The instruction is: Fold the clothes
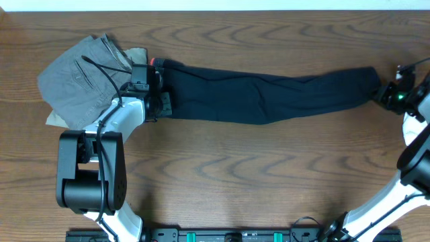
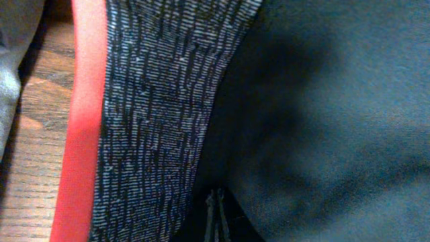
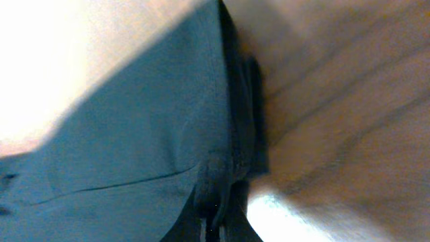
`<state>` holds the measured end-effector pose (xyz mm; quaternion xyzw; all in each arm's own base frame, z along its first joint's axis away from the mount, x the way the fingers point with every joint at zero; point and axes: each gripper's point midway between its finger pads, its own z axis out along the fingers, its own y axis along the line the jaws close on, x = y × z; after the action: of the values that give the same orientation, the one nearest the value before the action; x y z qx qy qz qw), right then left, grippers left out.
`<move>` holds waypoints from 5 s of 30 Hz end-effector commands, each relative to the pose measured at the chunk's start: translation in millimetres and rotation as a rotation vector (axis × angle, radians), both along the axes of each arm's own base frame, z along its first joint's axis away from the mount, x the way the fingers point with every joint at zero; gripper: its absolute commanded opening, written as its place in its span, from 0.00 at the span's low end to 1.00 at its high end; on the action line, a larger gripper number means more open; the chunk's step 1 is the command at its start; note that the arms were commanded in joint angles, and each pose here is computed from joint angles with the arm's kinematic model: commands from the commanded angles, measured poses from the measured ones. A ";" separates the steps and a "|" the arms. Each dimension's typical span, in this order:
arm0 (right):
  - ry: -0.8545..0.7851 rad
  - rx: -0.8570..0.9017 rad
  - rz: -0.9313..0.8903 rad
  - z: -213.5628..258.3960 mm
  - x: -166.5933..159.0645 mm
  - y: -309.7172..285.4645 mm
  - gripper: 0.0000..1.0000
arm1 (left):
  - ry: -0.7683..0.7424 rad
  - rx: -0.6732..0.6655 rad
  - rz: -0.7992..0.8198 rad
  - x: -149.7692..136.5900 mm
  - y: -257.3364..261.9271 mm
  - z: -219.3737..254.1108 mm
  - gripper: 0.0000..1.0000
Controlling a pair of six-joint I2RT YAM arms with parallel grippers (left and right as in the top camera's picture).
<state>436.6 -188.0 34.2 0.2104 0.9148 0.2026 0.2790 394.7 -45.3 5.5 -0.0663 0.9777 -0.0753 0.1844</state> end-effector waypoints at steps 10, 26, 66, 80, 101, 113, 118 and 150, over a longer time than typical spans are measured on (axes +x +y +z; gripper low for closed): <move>-0.228 -0.414 -0.177 176.7 -20.6 -52.0 0.01 | -0.022 -0.001 0.014 -4.2 2.7 20.3 0.25; -0.275 -0.423 0.136 175.3 0.5 25.5 0.01 | -0.177 -0.016 0.013 -1.8 2.0 88.0 0.61; -0.349 -0.134 1.172 103.6 -38.4 444.7 0.45 | -0.189 -0.011 0.136 -27.5 44.3 124.6 0.62; -0.336 -0.178 0.953 107.3 6.1 387.3 0.56 | -0.163 -0.419 -0.069 -7.3 -45.9 112.2 0.73; -0.267 -0.110 0.728 106.9 28.3 299.7 0.56 | 0.009 -0.595 -0.142 10.6 -123.8 -6.5 0.85; -0.258 -0.099 0.732 107.7 25.0 300.5 0.54 | -0.015 -0.553 -0.143 13.4 -124.9 1.7 0.06; -0.272 -0.105 0.726 114.6 24.7 298.2 0.54 | -0.031 -0.454 -0.102 14.7 -97.5 36.1 0.06; -0.330 -0.127 0.722 138.3 24.4 297.4 0.56 | 0.064 -0.069 -0.456 -16.8 -193.4 80.7 0.09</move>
<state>460.6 109.9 158.4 -0.1804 0.8891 0.2560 0.3338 380.0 -222.4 89.0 0.1380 0.9722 -0.1422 0.1245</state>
